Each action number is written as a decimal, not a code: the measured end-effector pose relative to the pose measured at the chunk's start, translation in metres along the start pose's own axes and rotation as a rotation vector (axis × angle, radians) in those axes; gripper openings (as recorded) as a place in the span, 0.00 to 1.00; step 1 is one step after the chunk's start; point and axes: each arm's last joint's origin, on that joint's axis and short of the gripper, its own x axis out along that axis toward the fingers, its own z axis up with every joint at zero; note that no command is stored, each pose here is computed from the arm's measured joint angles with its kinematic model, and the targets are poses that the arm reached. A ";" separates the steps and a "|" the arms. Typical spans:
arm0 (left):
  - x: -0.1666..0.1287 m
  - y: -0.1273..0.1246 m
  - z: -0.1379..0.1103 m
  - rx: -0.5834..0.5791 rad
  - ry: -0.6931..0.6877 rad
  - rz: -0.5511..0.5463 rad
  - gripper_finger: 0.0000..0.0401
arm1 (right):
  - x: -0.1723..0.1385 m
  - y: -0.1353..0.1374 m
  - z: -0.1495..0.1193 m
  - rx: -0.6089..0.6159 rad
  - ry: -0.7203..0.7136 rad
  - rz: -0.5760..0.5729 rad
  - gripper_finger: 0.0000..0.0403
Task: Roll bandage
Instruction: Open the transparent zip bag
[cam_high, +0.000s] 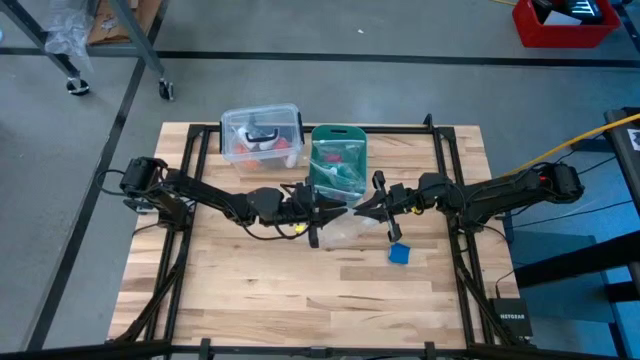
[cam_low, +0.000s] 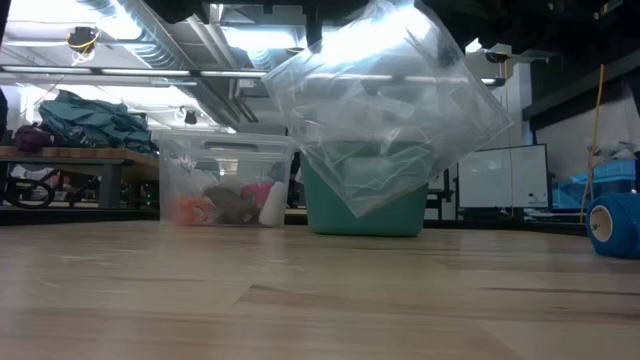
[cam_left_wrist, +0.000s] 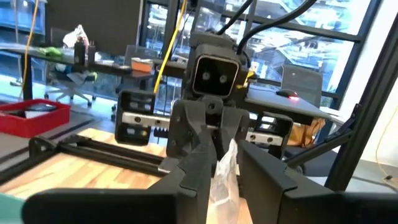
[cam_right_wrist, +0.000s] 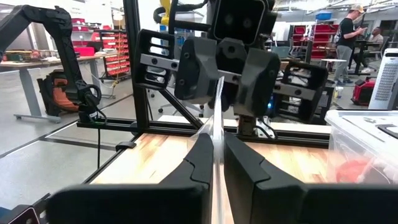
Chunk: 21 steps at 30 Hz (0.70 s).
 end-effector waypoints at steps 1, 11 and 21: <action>0.000 0.000 0.000 0.008 -0.001 0.000 0.16 | 0.000 0.000 0.000 0.000 0.001 0.000 0.06; 0.000 0.000 0.000 0.016 0.003 0.000 0.05 | 0.000 0.000 0.000 0.000 0.000 0.000 0.06; 0.000 0.000 0.000 0.018 0.004 0.000 0.01 | 0.000 0.000 0.000 0.000 0.001 0.000 0.06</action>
